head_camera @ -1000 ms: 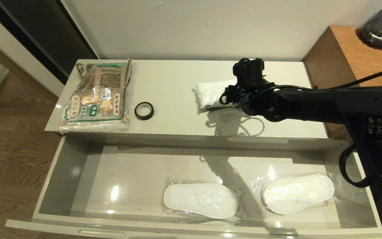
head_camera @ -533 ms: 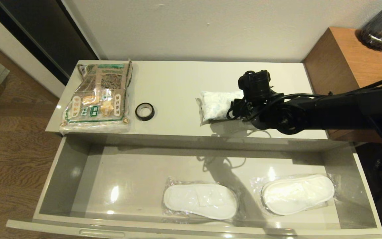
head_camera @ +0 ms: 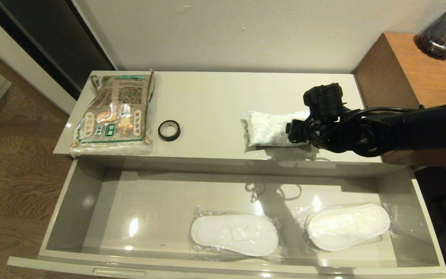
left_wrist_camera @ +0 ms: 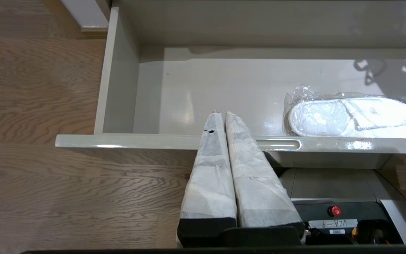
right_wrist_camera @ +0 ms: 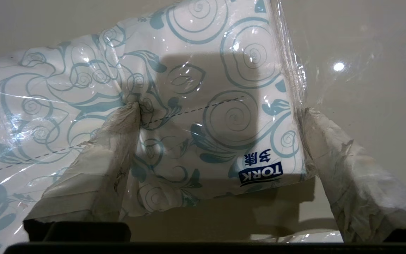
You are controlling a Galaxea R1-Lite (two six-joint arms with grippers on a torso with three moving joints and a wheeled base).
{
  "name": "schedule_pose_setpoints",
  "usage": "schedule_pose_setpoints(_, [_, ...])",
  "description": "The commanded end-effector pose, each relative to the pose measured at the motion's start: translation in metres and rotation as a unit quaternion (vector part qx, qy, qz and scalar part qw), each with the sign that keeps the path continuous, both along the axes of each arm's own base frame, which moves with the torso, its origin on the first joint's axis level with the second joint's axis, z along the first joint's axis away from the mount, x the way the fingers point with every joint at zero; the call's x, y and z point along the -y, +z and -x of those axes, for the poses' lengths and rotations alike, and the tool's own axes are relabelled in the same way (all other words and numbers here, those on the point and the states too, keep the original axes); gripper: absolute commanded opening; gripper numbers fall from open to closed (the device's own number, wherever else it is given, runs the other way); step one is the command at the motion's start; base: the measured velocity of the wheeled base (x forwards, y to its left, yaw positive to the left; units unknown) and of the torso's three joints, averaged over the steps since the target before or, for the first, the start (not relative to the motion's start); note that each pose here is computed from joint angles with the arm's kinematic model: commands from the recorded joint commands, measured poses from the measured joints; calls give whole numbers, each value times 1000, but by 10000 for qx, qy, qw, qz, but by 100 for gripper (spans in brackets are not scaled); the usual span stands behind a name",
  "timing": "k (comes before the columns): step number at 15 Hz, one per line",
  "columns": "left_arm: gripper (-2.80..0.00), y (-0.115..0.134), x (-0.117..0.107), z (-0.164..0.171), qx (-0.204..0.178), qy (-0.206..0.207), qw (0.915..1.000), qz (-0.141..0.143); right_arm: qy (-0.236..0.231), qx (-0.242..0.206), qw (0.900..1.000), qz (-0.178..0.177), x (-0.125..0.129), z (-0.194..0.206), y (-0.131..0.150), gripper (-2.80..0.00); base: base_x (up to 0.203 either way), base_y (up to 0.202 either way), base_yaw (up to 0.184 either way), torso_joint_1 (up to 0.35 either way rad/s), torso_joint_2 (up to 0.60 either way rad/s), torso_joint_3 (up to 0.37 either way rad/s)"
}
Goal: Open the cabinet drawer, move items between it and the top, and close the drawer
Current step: Pick up the tissue on the table
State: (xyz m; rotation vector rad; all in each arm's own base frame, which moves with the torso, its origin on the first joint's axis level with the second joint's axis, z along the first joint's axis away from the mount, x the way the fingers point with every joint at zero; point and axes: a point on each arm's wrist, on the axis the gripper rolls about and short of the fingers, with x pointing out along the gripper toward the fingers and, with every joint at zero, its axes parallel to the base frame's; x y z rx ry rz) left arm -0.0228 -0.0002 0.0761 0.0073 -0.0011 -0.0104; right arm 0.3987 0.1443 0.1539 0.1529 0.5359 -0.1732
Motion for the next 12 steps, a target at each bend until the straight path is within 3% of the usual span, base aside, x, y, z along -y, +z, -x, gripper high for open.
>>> schedule_pose_setpoints(1, [-280, 0, 0, 0, 2, -2, 10000, -2, 54, -346, 9984, -451, 7, -1, -12, 0, 0, 0, 0, 0, 0, 0])
schedule_pose_setpoints(2, [-280, 0, 0, 0, 2, -2, 10000, -2, 73, -405, 9970, -653, 8, -1, -12, 0, 0, 0, 0, 0, 0, 0])
schedule_pose_setpoints(4, [-280, 0, 0, 0, 2, -9, 10000, -10, 55, -456, 9968, -652, 8, 0, -15, 0, 0, 0, 0, 0, 0, 0])
schedule_pose_setpoints(6, [-280, 0, 0, 0, 2, -9, 10000, -10, 47, -455, 9967, -665, 8, -1, -15, -280, 0, 0, 0, 0, 0, 0])
schedule_pose_setpoints(10, [-280, 0, 0, 0, 2, -9, 10000, -10, 45, -475, 9968, -647, 9, 3, -13, -280, 0, 0, 0, 0, 0, 0])
schedule_pose_setpoints(12, [-280, 0, 0, 0, 2, -9, 10000, -10, 60, -375, 9970, -678, 12, 11, 1, -280, 0, 0, 0, 0, 0, 0])
